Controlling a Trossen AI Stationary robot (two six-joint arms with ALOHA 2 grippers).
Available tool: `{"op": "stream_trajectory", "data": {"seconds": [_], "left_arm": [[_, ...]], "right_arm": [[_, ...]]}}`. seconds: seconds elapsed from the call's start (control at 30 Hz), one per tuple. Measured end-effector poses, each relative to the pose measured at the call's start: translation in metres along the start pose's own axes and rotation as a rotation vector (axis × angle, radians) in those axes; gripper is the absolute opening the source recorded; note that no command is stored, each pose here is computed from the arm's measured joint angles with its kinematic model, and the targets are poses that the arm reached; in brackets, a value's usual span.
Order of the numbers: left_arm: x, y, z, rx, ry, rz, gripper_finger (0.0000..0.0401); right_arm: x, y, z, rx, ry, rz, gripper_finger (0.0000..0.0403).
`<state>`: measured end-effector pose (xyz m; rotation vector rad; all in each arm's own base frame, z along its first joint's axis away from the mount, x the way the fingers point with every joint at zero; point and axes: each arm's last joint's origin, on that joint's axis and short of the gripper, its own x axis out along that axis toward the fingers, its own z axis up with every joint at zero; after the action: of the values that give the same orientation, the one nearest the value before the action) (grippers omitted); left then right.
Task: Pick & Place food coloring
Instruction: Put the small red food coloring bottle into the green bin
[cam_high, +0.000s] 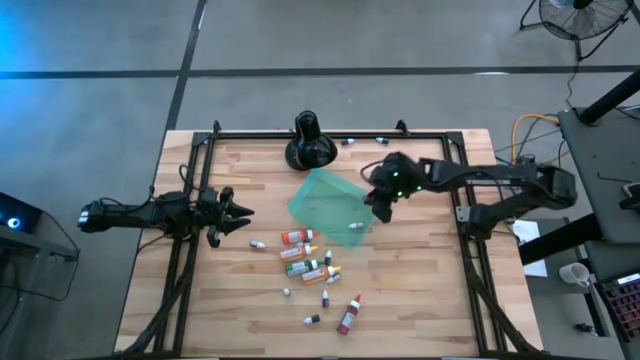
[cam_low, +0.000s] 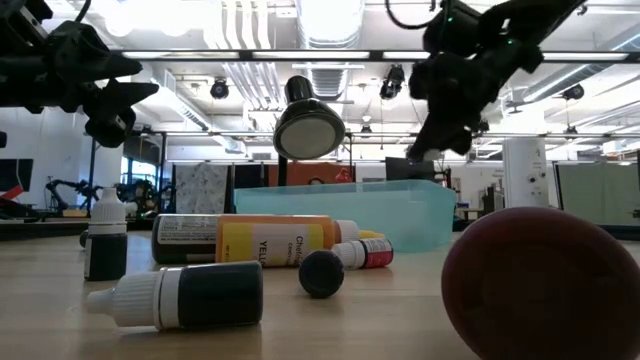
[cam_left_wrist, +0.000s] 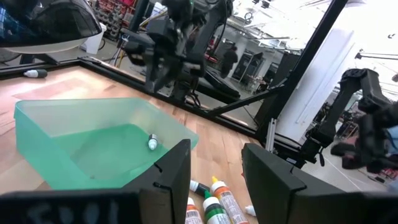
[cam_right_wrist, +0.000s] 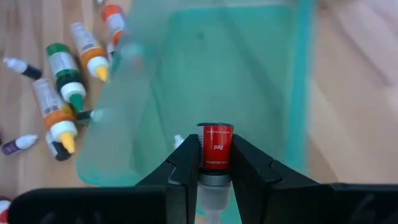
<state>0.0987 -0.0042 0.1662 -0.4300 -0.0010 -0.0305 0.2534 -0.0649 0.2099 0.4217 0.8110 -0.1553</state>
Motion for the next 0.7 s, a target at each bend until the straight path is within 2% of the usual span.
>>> {"op": "stream_trajectory", "data": {"seconds": [0.13,0.3,0.5,0.7], "left_arm": [[0.0,0.0,0.0,0.0,0.0,0.001,0.0117],[0.0,0.0,0.0,0.0,0.0,0.001,0.0117],[0.0,0.0,0.0,0.0,0.0,0.001,0.0117],[0.0,0.0,0.0,0.0,-0.001,0.001,0.0117]], "right_arm": [[0.019,0.009,0.002,-0.03,0.03,0.024,0.0065],[0.028,0.013,0.017,-0.031,0.032,0.025,0.0073],[0.021,0.02,0.037,-0.06,-0.007,0.035,0.0092],[0.011,0.024,0.043,0.0,0.069,0.025,0.0094]]}}
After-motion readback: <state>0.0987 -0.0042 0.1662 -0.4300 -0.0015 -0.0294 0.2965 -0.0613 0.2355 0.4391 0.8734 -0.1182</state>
